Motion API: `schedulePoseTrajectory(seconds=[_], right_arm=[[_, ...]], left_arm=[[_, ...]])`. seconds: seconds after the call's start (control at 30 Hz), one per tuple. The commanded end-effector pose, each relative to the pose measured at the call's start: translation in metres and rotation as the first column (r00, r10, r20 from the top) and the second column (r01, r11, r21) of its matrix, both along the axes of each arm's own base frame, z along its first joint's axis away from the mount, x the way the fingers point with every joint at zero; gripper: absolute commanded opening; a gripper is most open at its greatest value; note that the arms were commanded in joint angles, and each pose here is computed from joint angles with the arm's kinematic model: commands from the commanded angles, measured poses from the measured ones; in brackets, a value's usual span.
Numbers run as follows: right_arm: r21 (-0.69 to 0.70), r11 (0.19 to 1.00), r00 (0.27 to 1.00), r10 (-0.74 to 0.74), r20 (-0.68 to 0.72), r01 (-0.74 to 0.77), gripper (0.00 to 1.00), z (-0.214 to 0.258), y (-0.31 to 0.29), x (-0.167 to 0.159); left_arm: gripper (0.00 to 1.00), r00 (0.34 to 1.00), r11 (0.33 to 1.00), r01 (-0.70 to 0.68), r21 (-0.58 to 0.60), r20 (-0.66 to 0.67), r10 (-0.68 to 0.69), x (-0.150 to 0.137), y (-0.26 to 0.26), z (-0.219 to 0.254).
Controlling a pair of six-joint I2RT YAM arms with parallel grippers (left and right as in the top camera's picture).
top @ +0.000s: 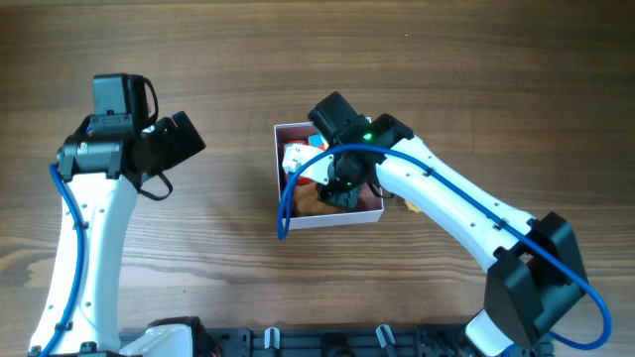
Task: Pack container
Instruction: 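Carry the plush bear into the box and release it, then move the right gripper to the yellow wheel toy and grasp it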
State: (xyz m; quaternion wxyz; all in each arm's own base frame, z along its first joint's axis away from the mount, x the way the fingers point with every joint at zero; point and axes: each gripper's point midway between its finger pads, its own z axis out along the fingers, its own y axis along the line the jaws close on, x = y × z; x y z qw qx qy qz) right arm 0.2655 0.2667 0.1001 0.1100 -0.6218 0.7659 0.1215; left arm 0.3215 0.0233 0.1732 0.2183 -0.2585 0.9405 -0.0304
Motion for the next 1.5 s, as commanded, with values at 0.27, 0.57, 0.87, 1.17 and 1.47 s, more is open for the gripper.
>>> schedulePoseTrajectory(seconds=[0.27, 0.57, 0.87, 1.17, 1.47], right_arm=[[-0.107, 0.994, 0.984, -0.018, -0.179, -0.001, 0.04, -0.097, -0.014, -0.027], [-0.108, 0.994, 0.986, -0.039, -0.163, 0.021, 0.04, -0.116, -0.017, -0.028], [-0.172, 0.984, 0.989, -0.072, -0.132, 0.049, 0.04, -0.119, -0.028, -0.023], [-0.061, 0.996, 0.998, -0.065, 0.017, 0.066, 0.05, -0.05, -0.006, 0.009], [0.212, 0.912, 0.876, -0.4, 0.269, 0.351, 0.24, 0.097, -0.006, 0.055]], left_arm=[[0.98, 1.0, 1.0, -0.001, 0.008, -0.021, 0.001, -0.002, 0.003, -0.005], [0.98, 1.0, 1.0, -0.001, 0.008, -0.023, 0.002, -0.003, 0.003, -0.005], [0.98, 1.0, 1.0, -0.002, 0.008, -0.021, 0.002, -0.002, 0.003, -0.005], [0.98, 1.0, 1.0, -0.001, 0.008, -0.019, 0.002, -0.002, 0.003, -0.005], [0.99, 1.0, 1.0, -0.001, 0.008, -0.019, 0.002, -0.002, 0.003, -0.005]])
